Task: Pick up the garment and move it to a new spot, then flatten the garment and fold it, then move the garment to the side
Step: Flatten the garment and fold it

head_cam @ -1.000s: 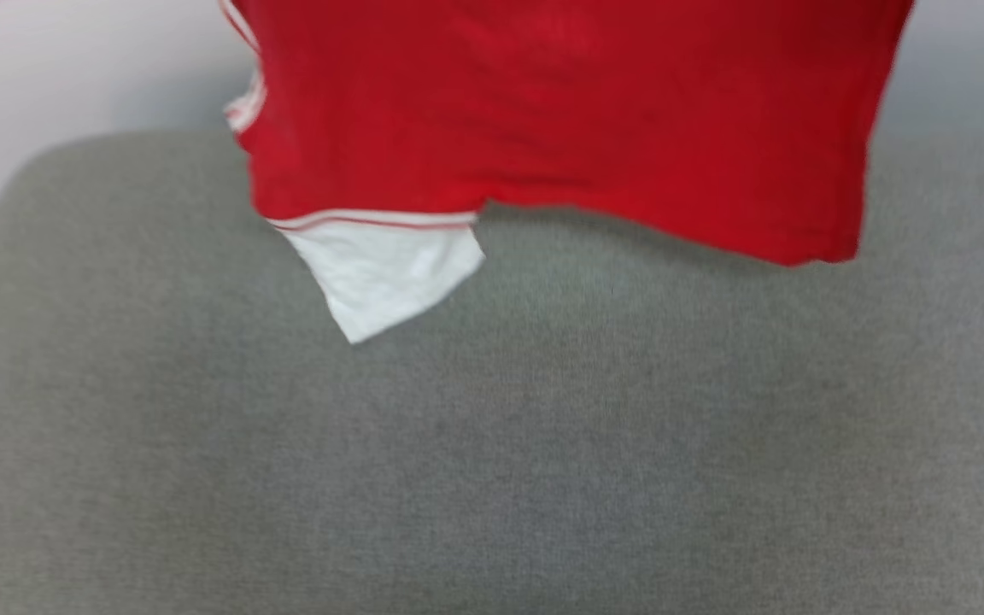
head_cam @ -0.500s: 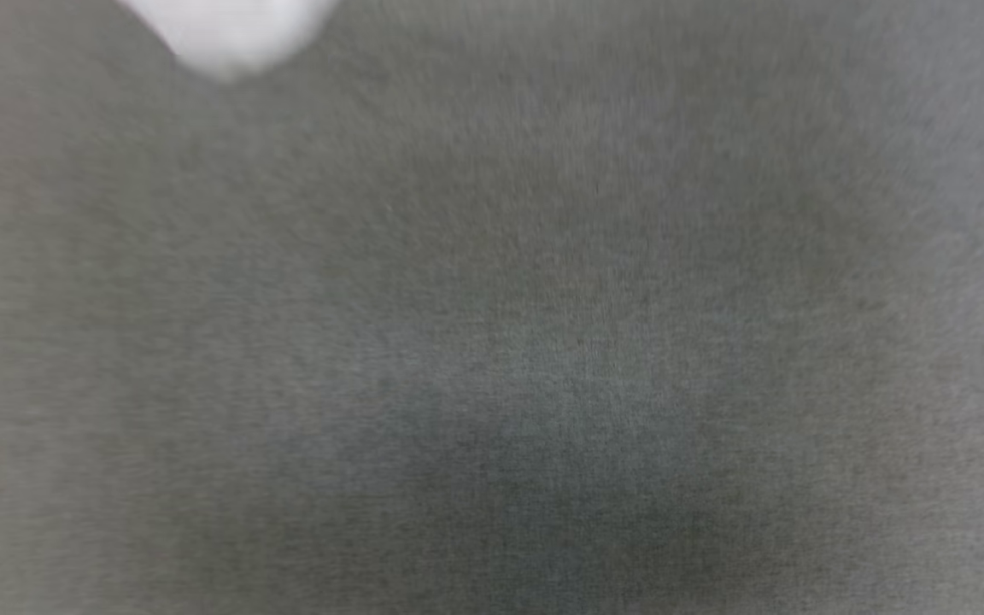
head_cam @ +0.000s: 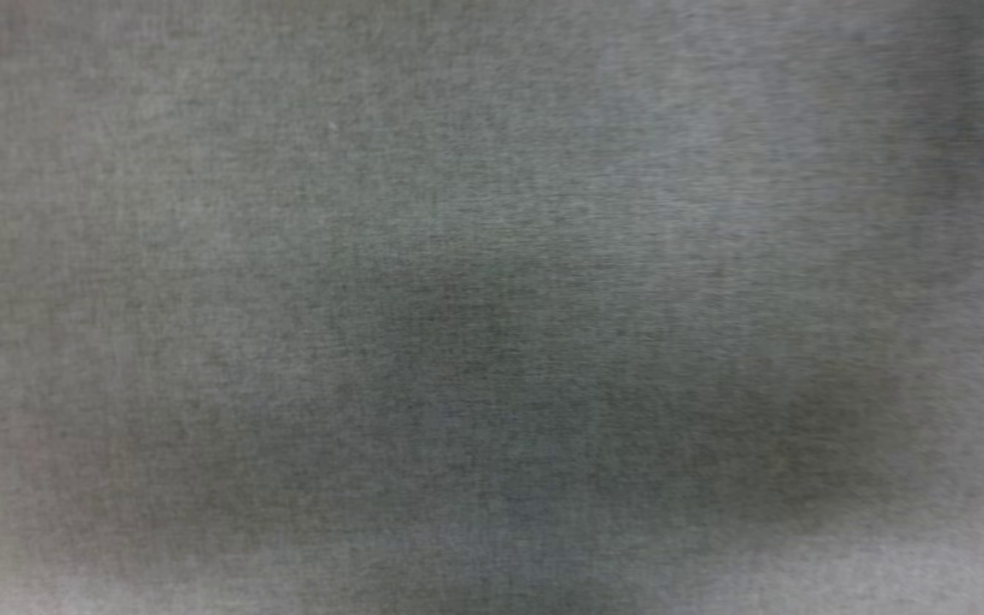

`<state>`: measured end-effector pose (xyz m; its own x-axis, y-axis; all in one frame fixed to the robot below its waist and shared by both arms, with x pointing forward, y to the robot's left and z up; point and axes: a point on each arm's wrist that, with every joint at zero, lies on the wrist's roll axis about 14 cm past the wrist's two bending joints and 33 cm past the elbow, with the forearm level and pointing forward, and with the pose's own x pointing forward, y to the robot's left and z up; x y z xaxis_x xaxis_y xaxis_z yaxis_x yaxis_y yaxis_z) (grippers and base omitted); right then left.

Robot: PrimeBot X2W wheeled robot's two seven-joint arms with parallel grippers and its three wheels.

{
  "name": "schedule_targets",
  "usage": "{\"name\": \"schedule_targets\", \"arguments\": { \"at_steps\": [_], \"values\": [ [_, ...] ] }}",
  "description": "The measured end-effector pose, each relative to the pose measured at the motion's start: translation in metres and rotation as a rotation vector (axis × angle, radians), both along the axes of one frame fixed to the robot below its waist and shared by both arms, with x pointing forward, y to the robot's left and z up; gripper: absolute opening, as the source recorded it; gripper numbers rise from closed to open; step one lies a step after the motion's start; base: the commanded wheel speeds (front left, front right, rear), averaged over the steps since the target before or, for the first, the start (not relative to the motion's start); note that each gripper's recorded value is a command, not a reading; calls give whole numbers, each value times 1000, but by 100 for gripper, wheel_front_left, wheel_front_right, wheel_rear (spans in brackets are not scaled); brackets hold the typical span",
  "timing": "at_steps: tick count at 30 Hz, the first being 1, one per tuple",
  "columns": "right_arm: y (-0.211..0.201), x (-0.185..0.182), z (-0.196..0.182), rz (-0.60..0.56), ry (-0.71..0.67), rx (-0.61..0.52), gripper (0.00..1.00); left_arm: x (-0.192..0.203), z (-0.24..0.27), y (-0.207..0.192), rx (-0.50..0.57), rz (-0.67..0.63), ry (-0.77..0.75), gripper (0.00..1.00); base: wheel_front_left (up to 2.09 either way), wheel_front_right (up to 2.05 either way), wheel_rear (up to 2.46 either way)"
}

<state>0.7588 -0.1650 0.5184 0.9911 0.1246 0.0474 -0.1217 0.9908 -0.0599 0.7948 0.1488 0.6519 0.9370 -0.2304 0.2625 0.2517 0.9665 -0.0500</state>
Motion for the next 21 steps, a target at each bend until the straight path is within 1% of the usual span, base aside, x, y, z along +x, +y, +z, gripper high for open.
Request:
{"name": "schedule_targets", "arguments": {
  "at_steps": [1,3,5,7,8,9,10,12,13,15,21],
  "values": [
    [1,1,-13,2,22,0,0,2,-21,-1,17,-3,37,0,0,0,0],
    [8,2,-32,15,60,-1,0,2,-50,-1,10,-13,108,0,0,0,0],
    [16,2,-42,33,81,-8,0,0,-69,1,53,-17,163,0,0,0,0],
    [22,-1,-47,51,107,-21,0,-6,-85,5,69,-18,228,0,0,0,0],
    [25,-3,-48,56,118,-14,0,-9,-92,9,99,-15,252,0,0,0,0],
    [26,-6,-51,56,138,2,0,-13,-95,11,116,-16,271,0,0,0,0],
    [29,-10,-53,64,152,-4,0,-18,-98,16,106,-14,296,0,0,0,0],
    [32,-20,-58,74,192,-13,0,-29,-102,24,150,-9,334,0,0,0,0],
    [31,-25,-58,77,205,-24,0,-35,-103,28,152,-8,349,0,0,0,0],
    [29,-35,-55,80,232,-46,0,-50,-102,34,178,-10,379,0,0,0,0],
    [35,-78,-41,111,314,-36,0,-105,-97,46,223,-32,456,0,0,0,0]
  ]
}}
